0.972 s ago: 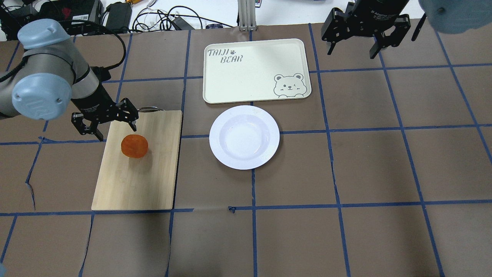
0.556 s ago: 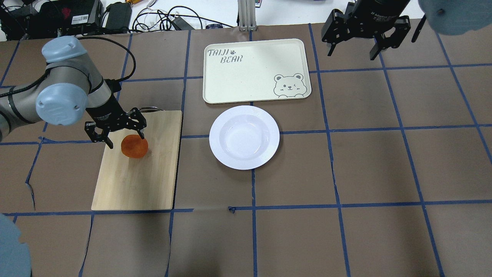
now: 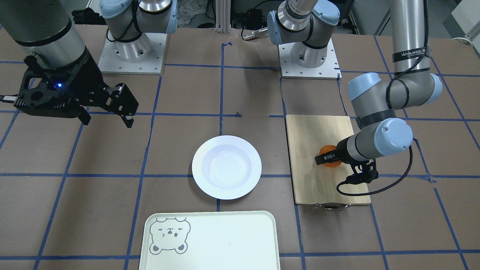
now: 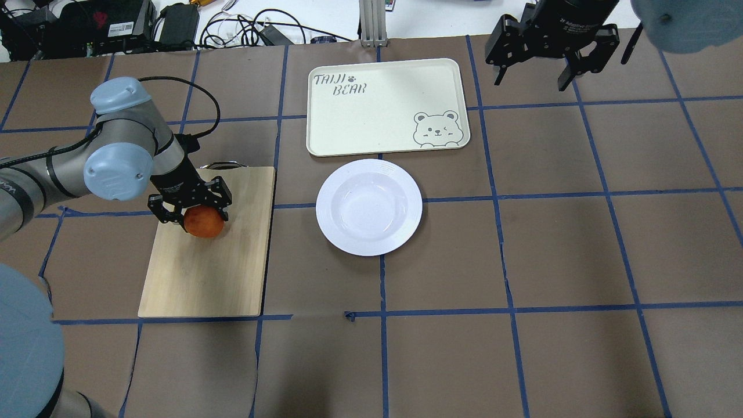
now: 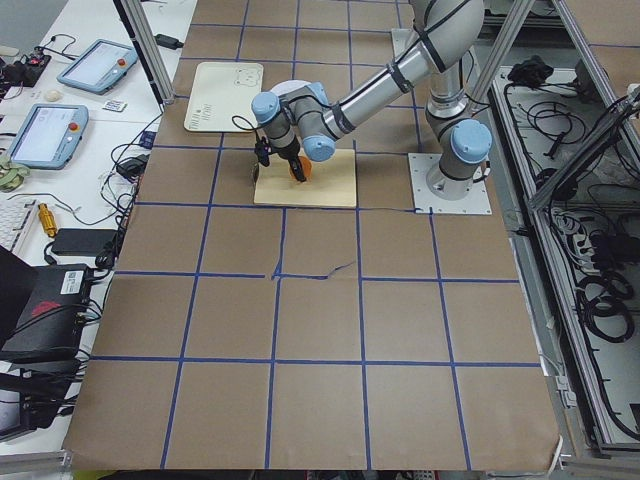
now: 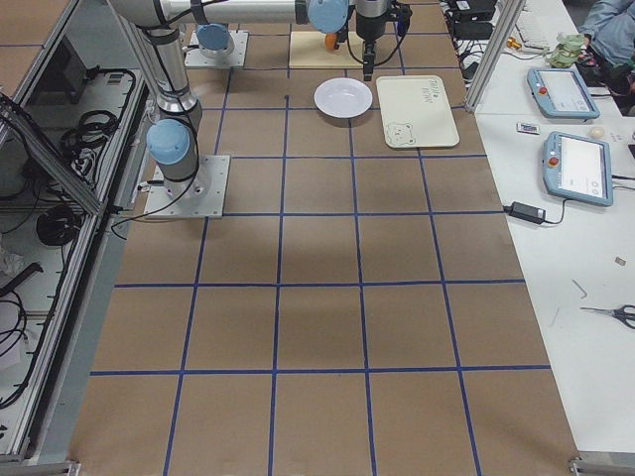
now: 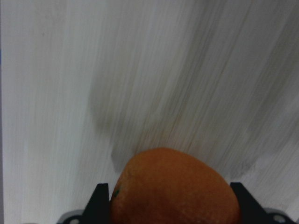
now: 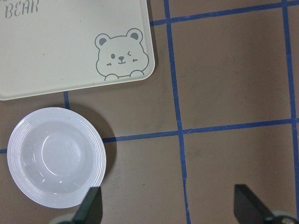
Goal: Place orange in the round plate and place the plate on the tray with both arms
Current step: 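Lift the orange with the left gripper and carry it over the plate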
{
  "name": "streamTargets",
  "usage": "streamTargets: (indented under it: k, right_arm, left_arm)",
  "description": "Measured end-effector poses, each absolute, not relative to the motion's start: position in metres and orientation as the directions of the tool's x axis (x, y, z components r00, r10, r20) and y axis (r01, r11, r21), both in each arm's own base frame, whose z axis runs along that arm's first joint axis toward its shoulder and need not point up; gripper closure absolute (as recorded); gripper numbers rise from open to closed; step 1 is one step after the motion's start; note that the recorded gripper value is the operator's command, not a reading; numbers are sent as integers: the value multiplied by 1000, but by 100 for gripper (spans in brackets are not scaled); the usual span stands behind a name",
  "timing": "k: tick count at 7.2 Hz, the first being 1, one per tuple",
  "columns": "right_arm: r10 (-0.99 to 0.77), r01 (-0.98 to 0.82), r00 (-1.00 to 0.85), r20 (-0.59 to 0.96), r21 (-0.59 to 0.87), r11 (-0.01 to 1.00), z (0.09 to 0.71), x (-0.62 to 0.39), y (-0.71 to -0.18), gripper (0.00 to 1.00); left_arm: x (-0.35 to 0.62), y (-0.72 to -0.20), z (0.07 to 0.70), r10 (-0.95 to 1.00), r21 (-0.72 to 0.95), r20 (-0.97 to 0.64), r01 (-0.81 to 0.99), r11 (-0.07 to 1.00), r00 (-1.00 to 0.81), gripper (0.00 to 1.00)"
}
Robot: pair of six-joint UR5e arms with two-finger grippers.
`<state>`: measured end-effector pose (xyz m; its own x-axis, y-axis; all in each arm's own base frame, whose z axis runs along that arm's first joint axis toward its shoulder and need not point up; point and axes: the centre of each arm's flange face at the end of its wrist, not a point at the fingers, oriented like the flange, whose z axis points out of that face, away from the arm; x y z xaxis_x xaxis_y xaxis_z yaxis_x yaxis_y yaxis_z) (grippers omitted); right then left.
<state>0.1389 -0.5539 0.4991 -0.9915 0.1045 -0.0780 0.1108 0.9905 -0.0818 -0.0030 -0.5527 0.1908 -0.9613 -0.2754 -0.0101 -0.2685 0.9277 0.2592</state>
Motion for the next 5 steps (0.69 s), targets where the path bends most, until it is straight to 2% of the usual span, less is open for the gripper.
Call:
streamTargets:
  k: [2,5]
  right_arm:
    - [103,109,-992,-77,-81,991,499,138,-554,0]
    - [105,110,-992,-71,-80,991,498,136,-554,0]
  left_arm:
    - [-4,-555,201,-285,238,-15,-281,930,-958,100]
    - [-35,-585,257,-400,251,-15,-390,886,-917,100]
